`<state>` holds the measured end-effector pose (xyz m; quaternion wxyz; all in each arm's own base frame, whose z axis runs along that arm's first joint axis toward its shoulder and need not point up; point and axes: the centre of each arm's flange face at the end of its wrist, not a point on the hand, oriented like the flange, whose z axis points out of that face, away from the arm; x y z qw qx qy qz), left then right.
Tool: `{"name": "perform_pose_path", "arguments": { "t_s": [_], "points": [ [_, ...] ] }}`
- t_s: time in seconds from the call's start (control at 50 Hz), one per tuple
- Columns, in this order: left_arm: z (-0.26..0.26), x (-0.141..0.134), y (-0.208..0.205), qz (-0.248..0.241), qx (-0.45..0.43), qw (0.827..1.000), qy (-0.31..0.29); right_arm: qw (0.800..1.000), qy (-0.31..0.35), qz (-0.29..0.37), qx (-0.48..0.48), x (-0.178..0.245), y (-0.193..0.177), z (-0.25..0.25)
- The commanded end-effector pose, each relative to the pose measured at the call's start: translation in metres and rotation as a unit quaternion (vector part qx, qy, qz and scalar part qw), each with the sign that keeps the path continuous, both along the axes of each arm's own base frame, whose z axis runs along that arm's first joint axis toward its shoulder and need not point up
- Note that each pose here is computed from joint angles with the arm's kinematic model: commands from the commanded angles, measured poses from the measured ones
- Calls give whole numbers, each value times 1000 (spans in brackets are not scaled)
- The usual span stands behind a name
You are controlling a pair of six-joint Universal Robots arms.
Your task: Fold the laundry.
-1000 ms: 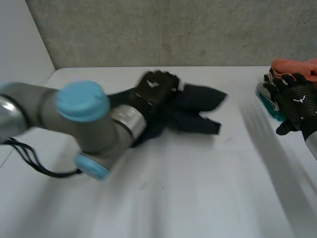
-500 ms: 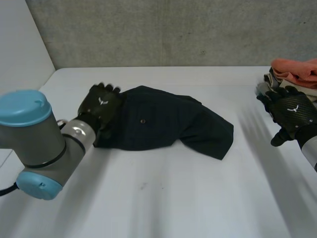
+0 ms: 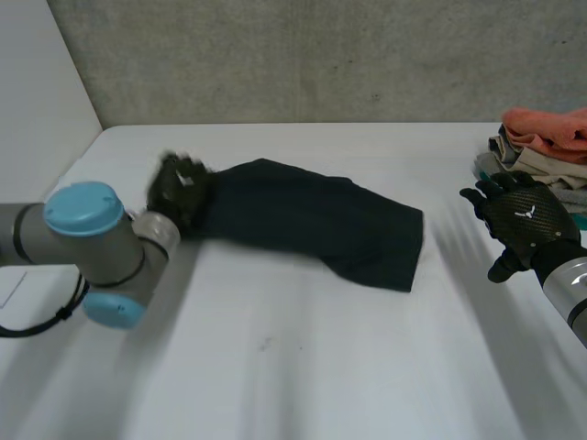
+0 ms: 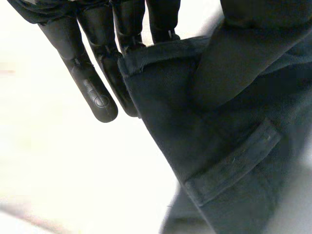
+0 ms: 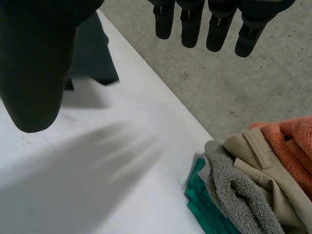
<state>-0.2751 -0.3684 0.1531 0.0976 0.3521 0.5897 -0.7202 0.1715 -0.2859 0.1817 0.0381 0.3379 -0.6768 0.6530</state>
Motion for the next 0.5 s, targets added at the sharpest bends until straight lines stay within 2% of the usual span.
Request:
{"name": "perform_pose_path", "arguments": {
  "t_s": [0.02, 0.06, 0.08, 0.16, 0.22, 0.3, 0.32, 0.38, 0.4, 0.46, 0.5],
  "points": [
    [106, 5, -12, 40, -206, 974, 89, 1000, -2, 9, -8, 5, 4, 5],
    [121, -5, -7, 7, -229, 969, 94, 1000, -2, 15, -10, 8, 6, 6],
    [132, -18, 1, -36, -244, 964, 100, 1000, -3, 17, -11, 10, 7, 7],
    [151, -59, 31, -139, -252, 948, 137, 1000, -3, -1, -15, 8, 6, 9],
    [152, -78, 43, -181, -239, 940, 161, 1000, -1, -23, -17, 3, 3, 10],
    [121, -106, 63, -260, -176, 933, 175, 999, 2, -45, -19, -2, 0, 11],
    [104, -123, 79, -303, -143, 926, 172, 999, 2, -47, -19, -3, 0, 11],
    [77, -141, 105, -359, -90, 915, 161, 999, 2, -49, -19, -4, 0, 11],
    [60, -151, 127, -393, -51, 906, 149, 999, 2, -49, -20, -4, 0, 12],
    [40, -157, 150, -425, -10, 895, 133, 999, 1, -50, -21, -4, -1, 13],
    [28, -162, 175, -456, 17, 881, 123, 998, 2, -51, -23, -5, -2, 13]
  ]
}}
